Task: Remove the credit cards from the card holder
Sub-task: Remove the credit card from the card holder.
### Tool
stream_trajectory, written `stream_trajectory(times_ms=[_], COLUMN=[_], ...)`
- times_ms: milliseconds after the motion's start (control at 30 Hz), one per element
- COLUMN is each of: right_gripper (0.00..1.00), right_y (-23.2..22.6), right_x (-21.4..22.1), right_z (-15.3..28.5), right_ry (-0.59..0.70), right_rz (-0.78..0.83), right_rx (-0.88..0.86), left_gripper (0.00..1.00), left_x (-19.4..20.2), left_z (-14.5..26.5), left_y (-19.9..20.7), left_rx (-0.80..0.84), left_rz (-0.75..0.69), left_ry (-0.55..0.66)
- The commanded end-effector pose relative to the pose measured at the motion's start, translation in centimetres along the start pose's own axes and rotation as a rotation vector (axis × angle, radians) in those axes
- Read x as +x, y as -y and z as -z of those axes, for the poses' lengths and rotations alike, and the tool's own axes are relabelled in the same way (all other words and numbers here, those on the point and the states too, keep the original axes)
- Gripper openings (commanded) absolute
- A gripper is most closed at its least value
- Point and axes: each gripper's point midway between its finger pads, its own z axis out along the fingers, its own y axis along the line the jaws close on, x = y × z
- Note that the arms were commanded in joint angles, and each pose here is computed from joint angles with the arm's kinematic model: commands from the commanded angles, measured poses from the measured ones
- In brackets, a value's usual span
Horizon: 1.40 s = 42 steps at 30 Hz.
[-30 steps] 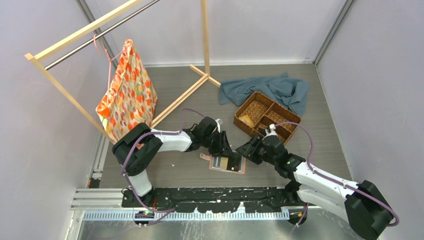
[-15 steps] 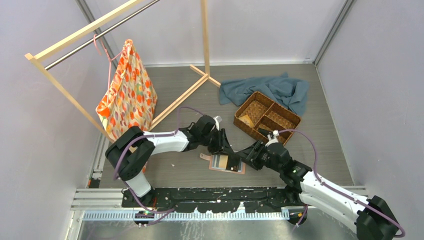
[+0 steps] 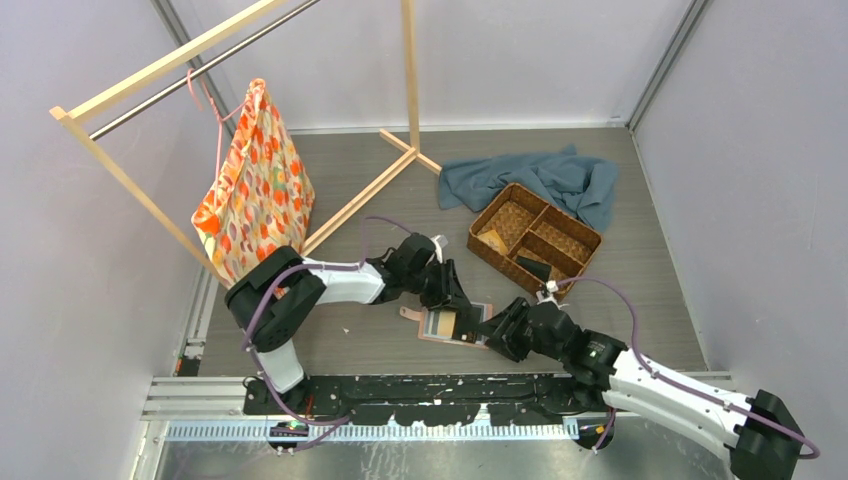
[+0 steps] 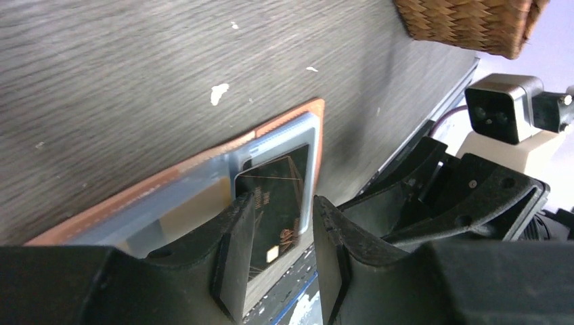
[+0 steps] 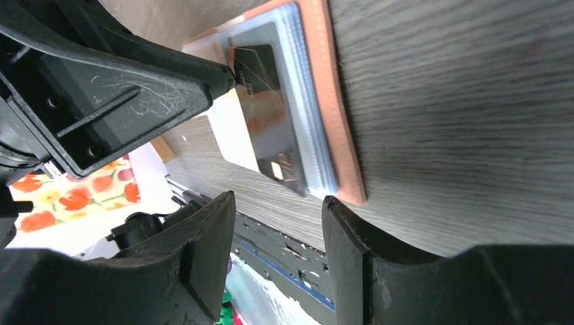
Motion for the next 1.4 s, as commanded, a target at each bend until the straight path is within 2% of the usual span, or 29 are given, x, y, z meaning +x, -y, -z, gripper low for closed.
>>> stream_trajectory(times_ms=[0,267,900,1233,1367], right_gripper=[0.55,0.56,0.56,0.57,0.58], right_y=[0.1,-0.9,-0.1,-3.0,-3.4], right_x=[0.0,-0.5,-0.4,0.5,0.3], right_z=[-0.5,-1.9,-0.8,-1.2,-1.8], right_ry=[0.025,0.061,0.072,0.050,0.067], right_rz=[-0.059,-0.141,-0.168,-0.140,-0.135], right_rx=[0.014,-0.083,-0.016,-0.135,-0.142], left_gripper=[0.39,0.38,0.38,0.38,0.38], left_x=[-0.8,1.0,2.1,-0.5,-1.3], left_z=[-0.7,-0.3,0.1,1.1,0.0], left_y=[1.6,-0.1,-0.2,3.2,2.8], left_rx=[0.059,0.032,0.021,0.023,-0.007], left_rz=[-0.015,0.014,0.018,-0.109,-0.124], left_ry=[0.017,-0.021,-0.054,-0.044,-0.053])
